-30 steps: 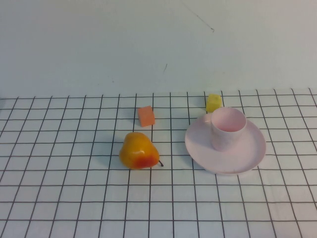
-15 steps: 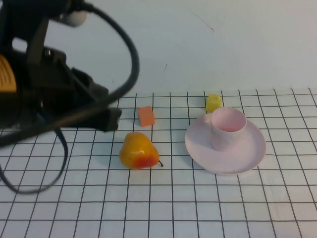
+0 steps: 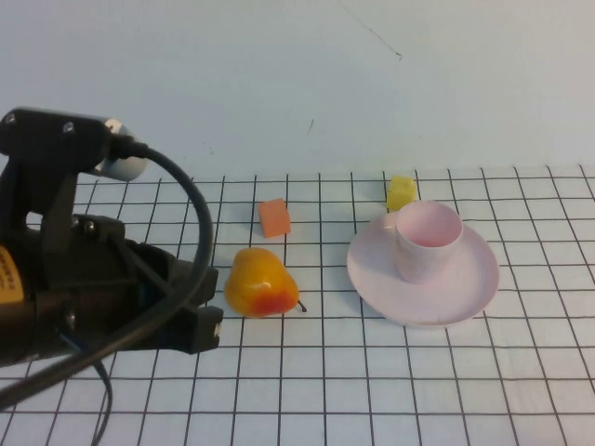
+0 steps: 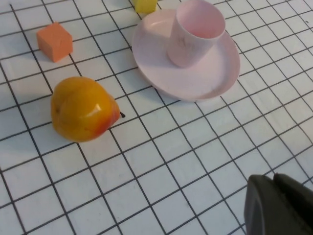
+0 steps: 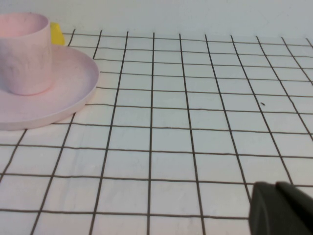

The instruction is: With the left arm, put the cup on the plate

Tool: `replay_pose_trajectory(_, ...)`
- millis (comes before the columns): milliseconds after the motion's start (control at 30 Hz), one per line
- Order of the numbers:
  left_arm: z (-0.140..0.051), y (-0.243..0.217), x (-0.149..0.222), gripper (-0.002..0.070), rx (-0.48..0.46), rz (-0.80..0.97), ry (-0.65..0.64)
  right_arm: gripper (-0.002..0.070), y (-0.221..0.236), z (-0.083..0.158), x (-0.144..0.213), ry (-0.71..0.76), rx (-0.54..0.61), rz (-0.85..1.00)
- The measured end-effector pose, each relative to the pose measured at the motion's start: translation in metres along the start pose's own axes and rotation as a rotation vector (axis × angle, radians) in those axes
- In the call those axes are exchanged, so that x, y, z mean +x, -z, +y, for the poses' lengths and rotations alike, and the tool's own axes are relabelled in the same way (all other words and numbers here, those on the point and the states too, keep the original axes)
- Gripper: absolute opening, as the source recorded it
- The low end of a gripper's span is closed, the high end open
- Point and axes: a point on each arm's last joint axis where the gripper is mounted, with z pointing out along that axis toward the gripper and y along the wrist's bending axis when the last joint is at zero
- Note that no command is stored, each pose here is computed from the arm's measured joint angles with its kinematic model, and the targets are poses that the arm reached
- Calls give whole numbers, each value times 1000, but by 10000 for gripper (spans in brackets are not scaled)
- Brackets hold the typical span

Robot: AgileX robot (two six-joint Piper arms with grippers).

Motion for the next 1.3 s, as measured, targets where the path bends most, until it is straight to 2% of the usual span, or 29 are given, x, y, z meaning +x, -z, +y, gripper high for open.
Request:
replay_pose_trajectory(233, 11, -1, -7, -2, -121, -71, -151, -2, 0, 0, 0, 0, 0, 0)
replay_pose_trajectory(367, 18, 15, -21, -2, -176, -293, -249, -2, 0, 0, 0, 0, 0, 0)
replay_pose_trajectory(533, 33, 64, -20, -2, -231, -658, -255, -2, 0, 0, 0, 0, 0, 0)
replay_pose_trajectory(667, 46, 92, 11, -2, -315, -845, -230, -2, 0, 0, 0, 0, 0, 0)
replay_pose_trajectory(767, 55, 97, 48, -2, -367, -892, -167, -2, 0, 0, 0, 0, 0, 0)
replay_pose_trajectory(1067, 89, 53, 151, -2, -455, -895, 123, -2, 0, 0, 0, 0, 0, 0)
replay_pose_trajectory(1300, 107, 17, 192, -2, -453, -840, 185, -2, 0, 0, 0, 0, 0, 0)
